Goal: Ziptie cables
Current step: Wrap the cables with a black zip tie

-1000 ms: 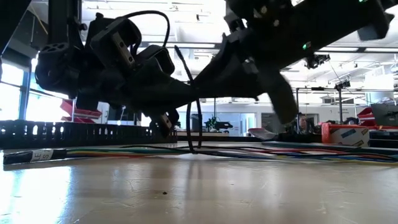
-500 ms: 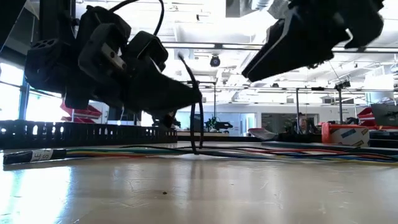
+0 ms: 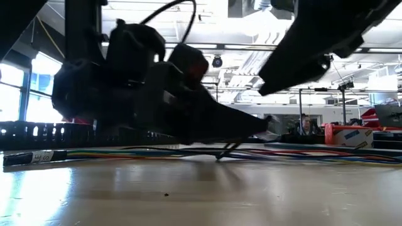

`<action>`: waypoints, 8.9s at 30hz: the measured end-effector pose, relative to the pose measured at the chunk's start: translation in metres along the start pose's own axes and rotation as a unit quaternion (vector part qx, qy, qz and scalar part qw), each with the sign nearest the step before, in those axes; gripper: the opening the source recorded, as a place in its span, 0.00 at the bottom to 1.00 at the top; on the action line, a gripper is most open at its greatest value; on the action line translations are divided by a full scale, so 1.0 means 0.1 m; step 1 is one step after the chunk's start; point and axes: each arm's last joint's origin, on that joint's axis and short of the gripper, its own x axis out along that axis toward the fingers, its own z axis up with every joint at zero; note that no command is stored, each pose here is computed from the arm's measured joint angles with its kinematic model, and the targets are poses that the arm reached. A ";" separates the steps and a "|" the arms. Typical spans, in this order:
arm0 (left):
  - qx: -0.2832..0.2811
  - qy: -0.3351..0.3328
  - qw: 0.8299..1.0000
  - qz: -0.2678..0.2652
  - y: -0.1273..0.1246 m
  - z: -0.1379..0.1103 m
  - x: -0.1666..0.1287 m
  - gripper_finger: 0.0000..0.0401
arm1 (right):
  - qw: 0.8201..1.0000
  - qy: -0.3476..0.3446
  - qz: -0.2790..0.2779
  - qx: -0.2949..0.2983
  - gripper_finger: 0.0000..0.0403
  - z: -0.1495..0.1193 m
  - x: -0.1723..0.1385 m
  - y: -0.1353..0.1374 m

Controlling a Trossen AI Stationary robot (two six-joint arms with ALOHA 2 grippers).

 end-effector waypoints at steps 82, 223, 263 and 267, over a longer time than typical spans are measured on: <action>0.188 0.101 0.976 0.049 -0.10 0.61 -0.12 0.34 | 0.996 0.056 -0.063 0.043 0.01 -0.02 0.14 0.04; 0.175 0.193 0.965 -0.042 0.04 0.57 -0.07 0.03 | 0.987 0.043 -0.154 -0.027 0.00 -0.33 0.32 0.47; 0.177 0.232 0.956 -0.036 0.12 0.50 -0.11 0.03 | 0.982 -0.023 -0.189 0.020 0.38 -0.42 -0.06 0.74; 0.174 0.231 0.956 -0.037 0.11 0.50 -0.11 0.03 | 0.981 -0.022 -0.193 -0.004 0.46 -0.40 0.26 0.47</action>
